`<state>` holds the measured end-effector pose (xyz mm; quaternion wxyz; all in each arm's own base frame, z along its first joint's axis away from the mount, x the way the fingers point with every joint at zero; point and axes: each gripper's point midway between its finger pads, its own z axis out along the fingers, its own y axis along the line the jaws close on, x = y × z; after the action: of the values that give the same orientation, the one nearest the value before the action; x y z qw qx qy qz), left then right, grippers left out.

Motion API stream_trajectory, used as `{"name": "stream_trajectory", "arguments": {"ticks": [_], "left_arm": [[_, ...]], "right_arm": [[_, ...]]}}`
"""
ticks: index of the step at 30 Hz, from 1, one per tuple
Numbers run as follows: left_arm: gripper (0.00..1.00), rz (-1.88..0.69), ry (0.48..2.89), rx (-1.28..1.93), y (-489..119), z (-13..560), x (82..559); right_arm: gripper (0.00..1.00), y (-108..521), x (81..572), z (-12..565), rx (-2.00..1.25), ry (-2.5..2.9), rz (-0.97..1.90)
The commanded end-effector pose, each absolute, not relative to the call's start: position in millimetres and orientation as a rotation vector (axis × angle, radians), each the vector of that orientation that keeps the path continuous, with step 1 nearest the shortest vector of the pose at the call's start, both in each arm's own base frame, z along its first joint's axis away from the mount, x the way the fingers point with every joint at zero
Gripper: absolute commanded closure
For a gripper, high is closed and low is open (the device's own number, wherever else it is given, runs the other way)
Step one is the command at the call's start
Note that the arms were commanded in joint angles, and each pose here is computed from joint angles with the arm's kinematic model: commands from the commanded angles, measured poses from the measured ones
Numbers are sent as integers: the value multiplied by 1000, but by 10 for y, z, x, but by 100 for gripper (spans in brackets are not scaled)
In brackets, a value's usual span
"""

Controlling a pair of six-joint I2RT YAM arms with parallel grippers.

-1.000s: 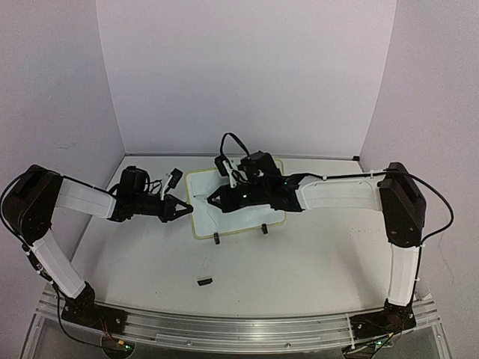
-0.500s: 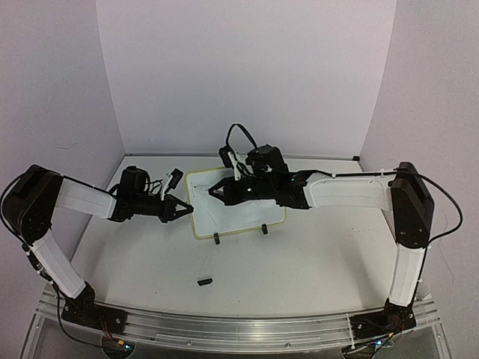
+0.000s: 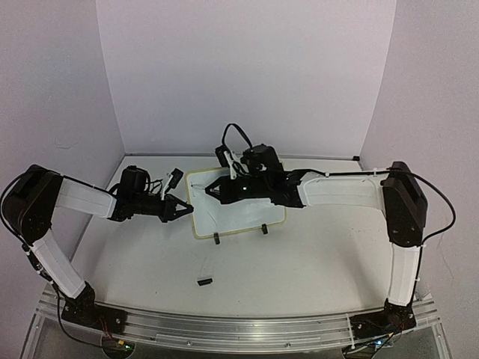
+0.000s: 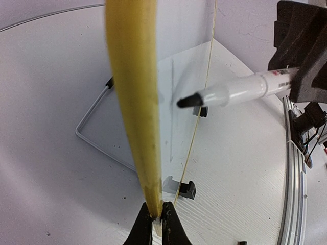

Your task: Write a sentence on the whiteboard

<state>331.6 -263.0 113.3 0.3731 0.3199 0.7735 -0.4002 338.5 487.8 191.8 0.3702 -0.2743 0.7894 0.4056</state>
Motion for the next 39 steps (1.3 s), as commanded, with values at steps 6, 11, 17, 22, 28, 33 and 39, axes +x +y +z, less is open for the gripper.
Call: {"name": "stream_trajectory", "arguments": {"ticks": [6, 11, 17, 22, 28, 33, 39], "left_arm": [[100, -933, 1993, 805, -2587, 1131, 3473], [100, -925, 1993, 803, -2578, 1135, 3474], [100, -922, 1994, 804, -2575, 1132, 3476], [100, -920, 1993, 805, -2574, 1135, 3476], [100, -917, 1996, 806, -2572, 1127, 3480], [100, -916, 2000, 805, -2571, 1117, 3481], [100, -912, 2000, 804, -2567, 1120, 3483]], "right_arm": [[100, 4872, 3491, 1922, -668, 2030, 997], [100, 4757, 3565, 1922, -610, 2039, 925], [100, 4646, 3573, 1977, -581, 2032, 882], [100, 4593, 3575, 1981, -569, 2032, 859], [100, 4605, 3538, 2026, -590, 2019, 879], [100, 4648, 3396, 2231, -633, 1962, 981], [100, 4643, 3349, 2468, -630, 1906, 1027]]}}
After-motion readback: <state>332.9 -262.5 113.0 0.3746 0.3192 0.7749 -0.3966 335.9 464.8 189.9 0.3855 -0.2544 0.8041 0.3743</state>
